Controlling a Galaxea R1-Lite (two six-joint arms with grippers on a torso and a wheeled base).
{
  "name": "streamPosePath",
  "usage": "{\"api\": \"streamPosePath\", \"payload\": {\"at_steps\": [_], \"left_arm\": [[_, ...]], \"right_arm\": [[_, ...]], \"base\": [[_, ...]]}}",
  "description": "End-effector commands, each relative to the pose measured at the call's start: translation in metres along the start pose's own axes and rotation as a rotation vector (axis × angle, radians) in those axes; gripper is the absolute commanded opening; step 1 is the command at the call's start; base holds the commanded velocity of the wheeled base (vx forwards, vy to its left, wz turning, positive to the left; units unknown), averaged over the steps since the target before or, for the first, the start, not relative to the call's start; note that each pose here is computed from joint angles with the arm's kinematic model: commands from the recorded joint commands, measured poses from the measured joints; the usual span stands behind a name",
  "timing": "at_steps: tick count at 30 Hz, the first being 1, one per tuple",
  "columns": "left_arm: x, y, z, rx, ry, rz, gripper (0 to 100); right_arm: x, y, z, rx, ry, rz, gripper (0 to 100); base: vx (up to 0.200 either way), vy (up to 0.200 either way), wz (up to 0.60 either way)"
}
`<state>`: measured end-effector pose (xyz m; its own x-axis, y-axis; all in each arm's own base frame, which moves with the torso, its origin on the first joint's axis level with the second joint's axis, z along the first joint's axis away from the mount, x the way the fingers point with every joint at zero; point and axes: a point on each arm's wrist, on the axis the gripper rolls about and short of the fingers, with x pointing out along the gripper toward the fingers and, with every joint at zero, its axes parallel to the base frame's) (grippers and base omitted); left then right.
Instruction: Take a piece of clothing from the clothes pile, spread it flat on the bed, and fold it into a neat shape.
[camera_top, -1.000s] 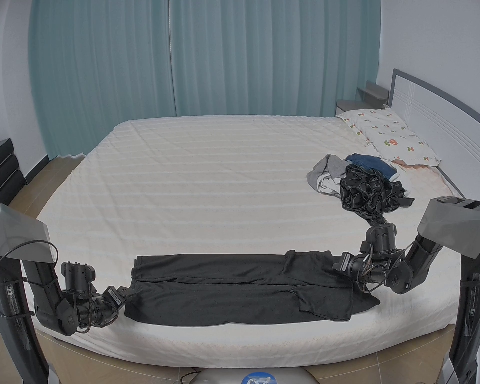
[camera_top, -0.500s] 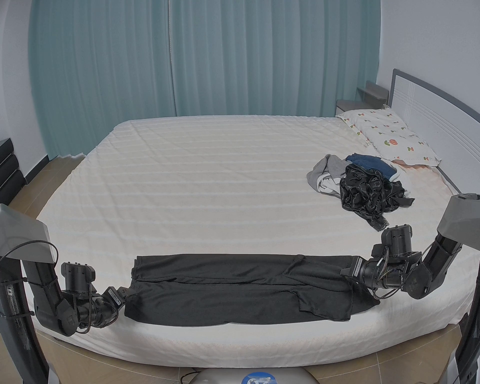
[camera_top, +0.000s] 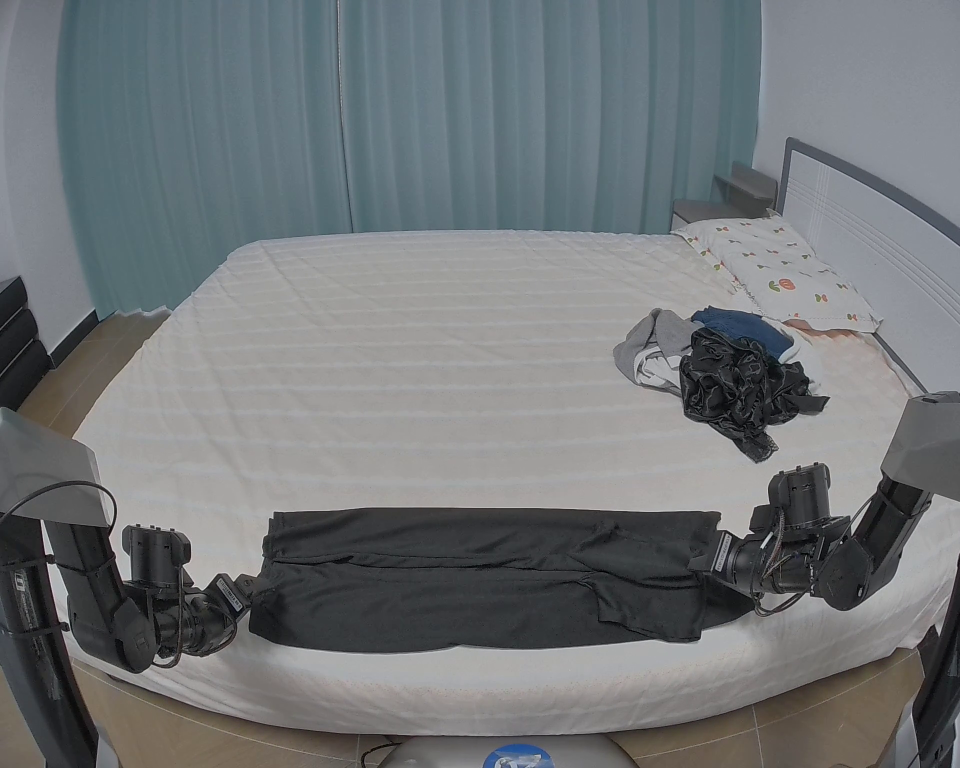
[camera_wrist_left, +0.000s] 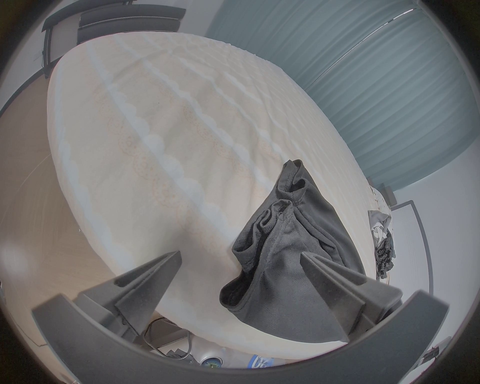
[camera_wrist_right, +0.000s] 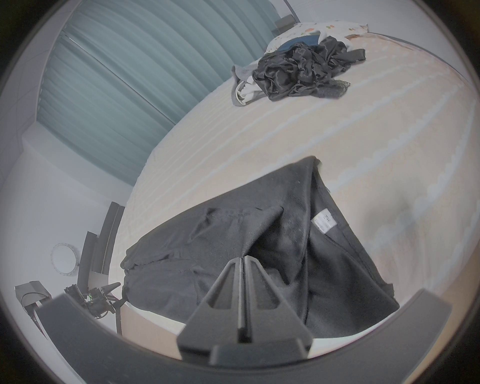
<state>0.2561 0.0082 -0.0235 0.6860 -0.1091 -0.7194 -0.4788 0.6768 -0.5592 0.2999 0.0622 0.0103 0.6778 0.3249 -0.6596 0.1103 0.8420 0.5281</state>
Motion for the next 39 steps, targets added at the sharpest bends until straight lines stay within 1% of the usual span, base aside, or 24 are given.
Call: {"api": "streamPosePath", "payload": {"at_steps": [1, 4, 5, 6, 7, 9, 10, 11, 13, 18, 22, 23, 26, 32, 36, 38, 39], "left_arm": [[0.000, 0.000, 0.000, -0.002, 0.002, 0.000, 100], [0.000, 0.000, 0.000, -0.002, 0.002, 0.000, 100], [0.000, 0.000, 0.000, -0.002, 0.002, 0.000, 100], [0.000, 0.000, 0.000, -0.002, 0.002, 0.000, 100], [0.000, 0.000, 0.000, -0.002, 0.002, 0.000, 100], [0.000, 0.000, 0.000, -0.002, 0.002, 0.000, 100], [0.000, 0.000, 0.000, -0.002, 0.001, 0.001, 100], [0.000, 0.000, 0.000, -0.002, 0.001, 0.001, 100], [0.000, 0.000, 0.000, -0.002, 0.002, 0.000, 100], [0.000, 0.000, 0.000, -0.002, 0.002, 0.000, 100], [0.000, 0.000, 0.000, -0.002, 0.001, -0.001, 100], [0.000, 0.000, 0.000, -0.002, 0.000, 0.000, 100], [0.001, 0.000, 0.000, -0.002, 0.002, 0.000, 100], [0.001, 0.000, 0.000, -0.003, 0.000, -0.002, 100], [0.001, 0.000, 0.000, -0.003, 0.000, -0.002, 100], [0.001, 0.000, 0.000, -0.003, 0.000, -0.002, 100], [0.001, 0.000, 0.001, -0.005, -0.001, -0.003, 100]], "right_arm": [[0.000, 0.000, 0.001, 0.015, -0.018, -0.014, 100], [-0.007, 0.007, 0.004, 0.053, -0.055, -0.020, 100], [-0.011, 0.010, 0.005, 0.083, -0.070, -0.025, 100], [-0.012, 0.011, 0.005, 0.096, -0.077, -0.026, 100], [-0.018, 0.018, 0.003, 0.153, -0.093, -0.021, 100], [-0.020, 0.023, 0.000, 0.179, -0.095, -0.015, 100], [-0.022, 0.032, -0.006, 0.230, -0.093, -0.009, 100], [-0.021, 0.036, -0.008, 0.249, -0.093, -0.008, 100], [-0.020, 0.038, -0.010, 0.262, -0.091, -0.010, 100], [-0.006, 0.046, -0.025, 0.311, -0.051, -0.065, 100], [-0.002, 0.050, -0.027, 0.336, -0.041, -0.077, 100], [0.005, 0.050, -0.027, 0.354, -0.038, -0.085, 100], [0.016, 0.049, -0.027, 0.373, -0.043, -0.105, 100], [0.034, 0.047, -0.029, 0.384, -0.037, -0.125, 100], [0.042, 0.048, -0.025, 0.404, -0.073, -0.134, 100], [0.045, 0.048, -0.025, 0.401, -0.080, -0.143, 100], [0.045, 0.047, -0.026, 0.400, -0.085, -0.151, 0]], "base": [[0.000, 0.000, 0.00], [0.000, 0.000, 0.00], [0.000, 0.000, 0.00], [0.000, 0.000, 0.00], [0.000, 0.000, 0.00], [0.000, 0.000, 0.00], [0.000, 0.000, 0.00], [0.000, 0.000, 0.00], [0.000, 0.000, 0.00], [0.000, 0.000, 0.00], [0.000, 0.000, 0.00], [0.000, 0.000, 0.00], [0.000, 0.000, 0.00], [0.000, 0.000, 0.00], [0.000, 0.000, 0.00], [0.000, 0.000, 0.00], [0.000, 0.000, 0.00]]}}
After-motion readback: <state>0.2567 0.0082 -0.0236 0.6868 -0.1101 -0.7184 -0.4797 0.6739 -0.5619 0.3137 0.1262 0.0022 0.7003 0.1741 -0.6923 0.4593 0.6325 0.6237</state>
